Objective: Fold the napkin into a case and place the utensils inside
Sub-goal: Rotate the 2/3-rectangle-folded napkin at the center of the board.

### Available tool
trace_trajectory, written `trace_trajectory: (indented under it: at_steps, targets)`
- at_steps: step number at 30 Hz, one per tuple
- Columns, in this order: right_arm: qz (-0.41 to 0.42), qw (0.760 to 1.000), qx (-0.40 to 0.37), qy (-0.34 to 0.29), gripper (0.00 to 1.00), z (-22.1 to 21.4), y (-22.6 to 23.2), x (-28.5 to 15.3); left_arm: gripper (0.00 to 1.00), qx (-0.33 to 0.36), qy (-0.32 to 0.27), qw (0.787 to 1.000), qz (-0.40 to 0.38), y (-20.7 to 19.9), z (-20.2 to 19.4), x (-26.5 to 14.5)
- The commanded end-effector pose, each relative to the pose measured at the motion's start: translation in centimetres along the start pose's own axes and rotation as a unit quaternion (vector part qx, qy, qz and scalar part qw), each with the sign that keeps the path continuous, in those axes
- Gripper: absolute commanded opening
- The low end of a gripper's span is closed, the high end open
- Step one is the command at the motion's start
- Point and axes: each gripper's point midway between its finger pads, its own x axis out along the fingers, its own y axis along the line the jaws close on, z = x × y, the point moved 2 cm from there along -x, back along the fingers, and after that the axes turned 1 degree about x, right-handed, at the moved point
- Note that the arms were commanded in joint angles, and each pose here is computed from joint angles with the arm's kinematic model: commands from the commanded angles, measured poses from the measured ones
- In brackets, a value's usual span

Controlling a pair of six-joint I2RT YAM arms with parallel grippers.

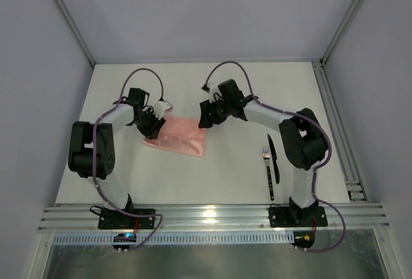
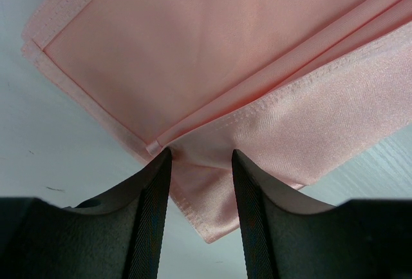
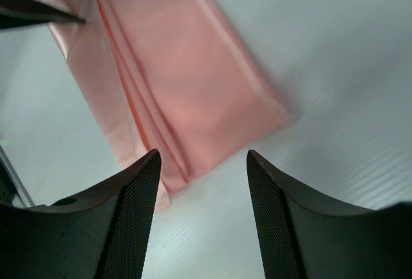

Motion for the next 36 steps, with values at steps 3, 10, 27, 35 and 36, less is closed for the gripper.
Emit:
trace_trajectory:
  at_steps: [3,10,27,35,36]
  targets:
    - [-0.036,0.985,0.149,-0.081,0.61,3.6,-4.3,-0.8,0.45,-0.012,-0.003,1.000,-0.002,0.3,-0.1,0.5]
    - [-0.008,0.979,0.198,-0.052,0.61,2.1,-5.1,2.3,0.45,-0.018,0.002,1.000,-0.003,0.3,-0.3,0.6]
    - [0.071,0.964,0.246,0.067,0.54,-2.9,-2.2,4.4,0.44,-0.024,0.004,1.000,-0.001,0.3,-0.2,0.4]
    - [0.053,0.966,0.253,0.025,0.54,-4.1,-0.9,3.6,0.44,-0.026,0.010,1.000,-0.008,0.3,-0.4,0.8]
    - [0.053,0.967,0.249,0.020,0.54,-3.8,-0.4,3.6,0.44,-0.026,0.011,1.000,-0.010,0.3,-0.4,0.8]
